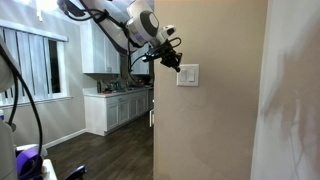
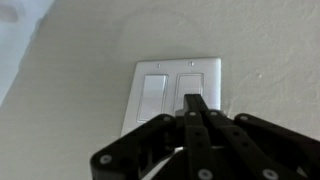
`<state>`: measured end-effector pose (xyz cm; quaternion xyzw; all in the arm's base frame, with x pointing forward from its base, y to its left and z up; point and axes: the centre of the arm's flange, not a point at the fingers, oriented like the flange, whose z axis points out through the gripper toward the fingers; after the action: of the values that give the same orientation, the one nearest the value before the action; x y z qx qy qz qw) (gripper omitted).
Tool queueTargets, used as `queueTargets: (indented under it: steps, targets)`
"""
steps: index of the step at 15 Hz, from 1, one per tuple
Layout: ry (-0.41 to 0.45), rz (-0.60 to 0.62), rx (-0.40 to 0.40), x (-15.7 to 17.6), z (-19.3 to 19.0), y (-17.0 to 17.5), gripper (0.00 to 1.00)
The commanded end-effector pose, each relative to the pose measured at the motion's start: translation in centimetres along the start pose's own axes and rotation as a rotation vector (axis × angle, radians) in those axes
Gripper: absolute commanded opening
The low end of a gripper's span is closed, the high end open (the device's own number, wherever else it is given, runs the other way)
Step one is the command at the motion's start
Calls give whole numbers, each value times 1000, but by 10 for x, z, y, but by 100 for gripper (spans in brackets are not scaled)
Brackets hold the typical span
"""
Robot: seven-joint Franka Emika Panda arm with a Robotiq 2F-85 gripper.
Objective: Turn off the light
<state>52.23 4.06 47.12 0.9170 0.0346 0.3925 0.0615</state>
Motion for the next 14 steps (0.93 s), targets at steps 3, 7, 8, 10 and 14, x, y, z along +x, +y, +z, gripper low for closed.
queueTargets:
  steps: [3,7,8,10,14]
  targets:
    - [13,3,11,20,32,-10,0]
    - [5,13,19,19,42,-8,0]
    - [2,14,18,17,43,-8,0]
    - [0,15,18,16,42,-8,0]
    - [-24,12,10,7,29,-6,0]
